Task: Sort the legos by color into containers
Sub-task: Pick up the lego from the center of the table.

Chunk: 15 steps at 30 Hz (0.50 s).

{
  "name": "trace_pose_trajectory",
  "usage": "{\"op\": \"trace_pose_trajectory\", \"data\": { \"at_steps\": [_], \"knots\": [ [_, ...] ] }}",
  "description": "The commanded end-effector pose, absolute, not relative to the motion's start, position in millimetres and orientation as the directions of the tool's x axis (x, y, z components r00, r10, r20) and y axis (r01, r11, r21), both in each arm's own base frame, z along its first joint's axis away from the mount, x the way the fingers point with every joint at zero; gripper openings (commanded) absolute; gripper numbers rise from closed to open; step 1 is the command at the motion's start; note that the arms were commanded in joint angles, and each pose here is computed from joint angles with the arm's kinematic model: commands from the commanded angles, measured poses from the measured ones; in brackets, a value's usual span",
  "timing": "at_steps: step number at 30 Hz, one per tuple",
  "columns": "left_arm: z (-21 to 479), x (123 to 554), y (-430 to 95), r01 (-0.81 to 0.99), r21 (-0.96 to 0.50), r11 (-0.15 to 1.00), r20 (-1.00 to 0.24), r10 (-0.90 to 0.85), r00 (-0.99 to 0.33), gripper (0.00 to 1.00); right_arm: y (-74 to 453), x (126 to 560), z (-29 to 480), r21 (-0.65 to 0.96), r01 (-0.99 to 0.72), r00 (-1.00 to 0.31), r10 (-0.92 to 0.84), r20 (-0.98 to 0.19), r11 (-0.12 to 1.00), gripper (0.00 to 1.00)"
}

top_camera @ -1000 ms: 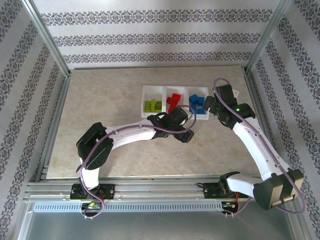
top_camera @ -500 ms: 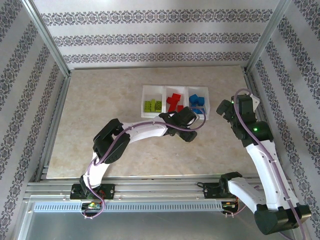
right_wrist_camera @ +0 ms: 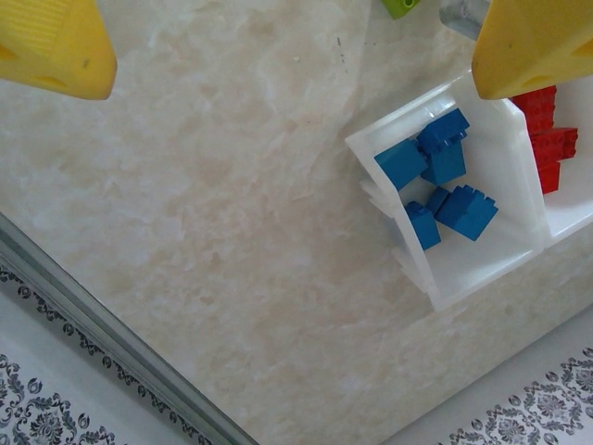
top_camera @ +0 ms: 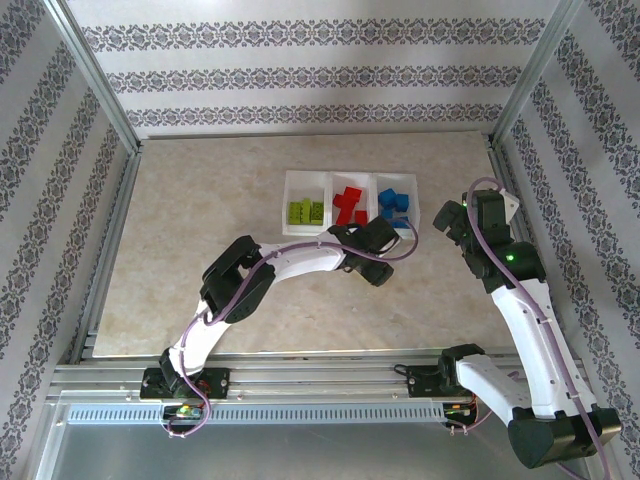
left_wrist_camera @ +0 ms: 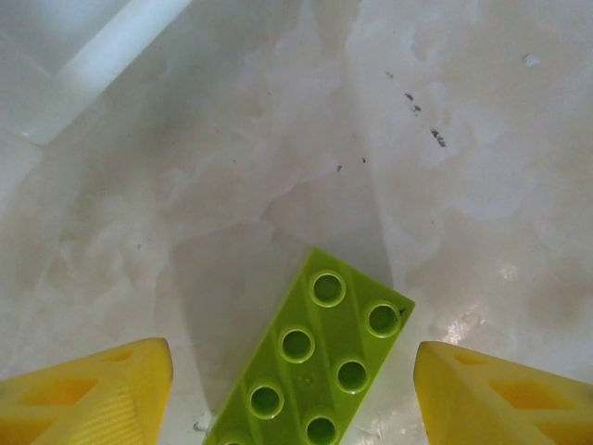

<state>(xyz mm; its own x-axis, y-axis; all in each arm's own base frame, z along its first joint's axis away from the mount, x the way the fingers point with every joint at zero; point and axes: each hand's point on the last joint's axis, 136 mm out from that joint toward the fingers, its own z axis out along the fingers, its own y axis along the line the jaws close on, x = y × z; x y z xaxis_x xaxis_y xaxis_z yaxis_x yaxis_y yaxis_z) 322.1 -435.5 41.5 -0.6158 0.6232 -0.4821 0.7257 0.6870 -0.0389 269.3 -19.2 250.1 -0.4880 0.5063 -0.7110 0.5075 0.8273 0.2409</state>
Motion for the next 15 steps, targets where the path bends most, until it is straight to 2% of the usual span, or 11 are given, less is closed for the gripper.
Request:
{"op": "trace_pose_trajectory", "data": {
  "at_steps": [1, 15],
  "knots": [
    [34, 319, -434, 0.740, 0.001, 0.672, -0.444, 0.664, -0.602, 0.70, -25, 267, 246, 0.234, 0.532, -0.476, 0.515, -0.713, 0.814, 0.98],
    [17, 320, -428, 0.733, 0.031, 0.680, -0.401, 0.680, -0.614, 0.66, -25, 269, 249, 0.251, 0.528, -0.460, 0.522, -0.719, 0.811, 0.98]
  ]
}}
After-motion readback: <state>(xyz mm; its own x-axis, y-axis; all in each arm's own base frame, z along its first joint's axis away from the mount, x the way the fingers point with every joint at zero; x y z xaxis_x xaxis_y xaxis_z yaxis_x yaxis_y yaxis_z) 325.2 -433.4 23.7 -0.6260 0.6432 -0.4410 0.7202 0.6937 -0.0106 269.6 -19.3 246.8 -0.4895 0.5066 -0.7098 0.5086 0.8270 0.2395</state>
